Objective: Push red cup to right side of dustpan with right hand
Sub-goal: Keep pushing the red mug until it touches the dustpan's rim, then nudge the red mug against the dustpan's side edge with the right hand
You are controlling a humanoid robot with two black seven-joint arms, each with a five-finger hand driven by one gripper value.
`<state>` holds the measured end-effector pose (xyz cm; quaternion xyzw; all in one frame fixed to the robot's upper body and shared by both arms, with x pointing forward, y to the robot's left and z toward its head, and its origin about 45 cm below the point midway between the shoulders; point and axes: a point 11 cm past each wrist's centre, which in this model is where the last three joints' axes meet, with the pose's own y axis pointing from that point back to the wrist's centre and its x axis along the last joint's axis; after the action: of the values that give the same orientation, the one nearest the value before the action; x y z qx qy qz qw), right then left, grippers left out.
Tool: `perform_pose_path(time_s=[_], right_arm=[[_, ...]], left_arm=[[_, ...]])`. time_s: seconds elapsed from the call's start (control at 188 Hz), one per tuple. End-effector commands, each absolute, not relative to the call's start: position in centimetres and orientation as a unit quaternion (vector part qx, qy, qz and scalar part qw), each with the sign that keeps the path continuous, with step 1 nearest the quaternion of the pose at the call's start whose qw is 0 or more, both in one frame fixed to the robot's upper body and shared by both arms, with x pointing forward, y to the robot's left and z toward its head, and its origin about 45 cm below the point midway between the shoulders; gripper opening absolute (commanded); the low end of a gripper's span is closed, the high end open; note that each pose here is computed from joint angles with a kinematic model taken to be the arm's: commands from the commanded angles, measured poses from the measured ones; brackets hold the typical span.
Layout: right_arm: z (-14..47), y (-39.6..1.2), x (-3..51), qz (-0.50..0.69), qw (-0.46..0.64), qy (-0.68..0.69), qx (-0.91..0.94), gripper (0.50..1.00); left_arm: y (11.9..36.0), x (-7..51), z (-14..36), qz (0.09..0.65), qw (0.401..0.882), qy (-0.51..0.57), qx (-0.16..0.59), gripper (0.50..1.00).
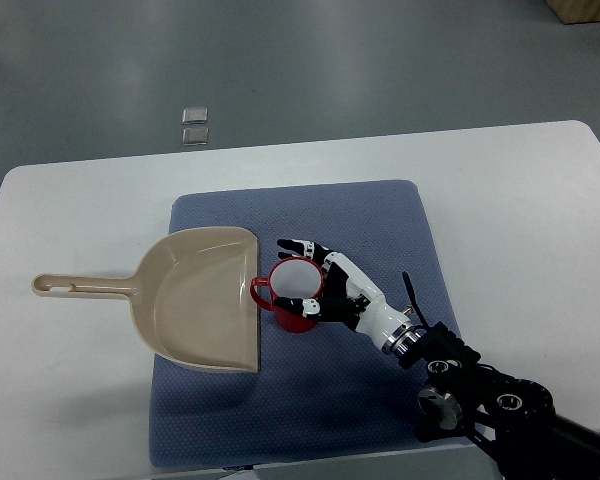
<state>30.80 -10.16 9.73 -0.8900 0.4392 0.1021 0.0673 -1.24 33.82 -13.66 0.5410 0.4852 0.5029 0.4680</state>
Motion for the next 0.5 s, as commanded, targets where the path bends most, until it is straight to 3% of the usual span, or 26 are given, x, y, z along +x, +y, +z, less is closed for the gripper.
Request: perform_pose_path(time_s=[0.0, 0.496], right_arm=[[9.96, -9.94, 30.74, 0.098, 0.069, 0.435, -0.893, 0.928], [9.94, -9.76, 30.45, 0.092, 0.066, 0.429, -0.896, 0.928]], left_arm=[[33.82, -1.24, -13.66, 0.503, 0.468, 0.485, 0.541, 1.000], [33.82, -1.24, -13.66, 0.503, 0.468, 0.485, 0.541, 1.000]])
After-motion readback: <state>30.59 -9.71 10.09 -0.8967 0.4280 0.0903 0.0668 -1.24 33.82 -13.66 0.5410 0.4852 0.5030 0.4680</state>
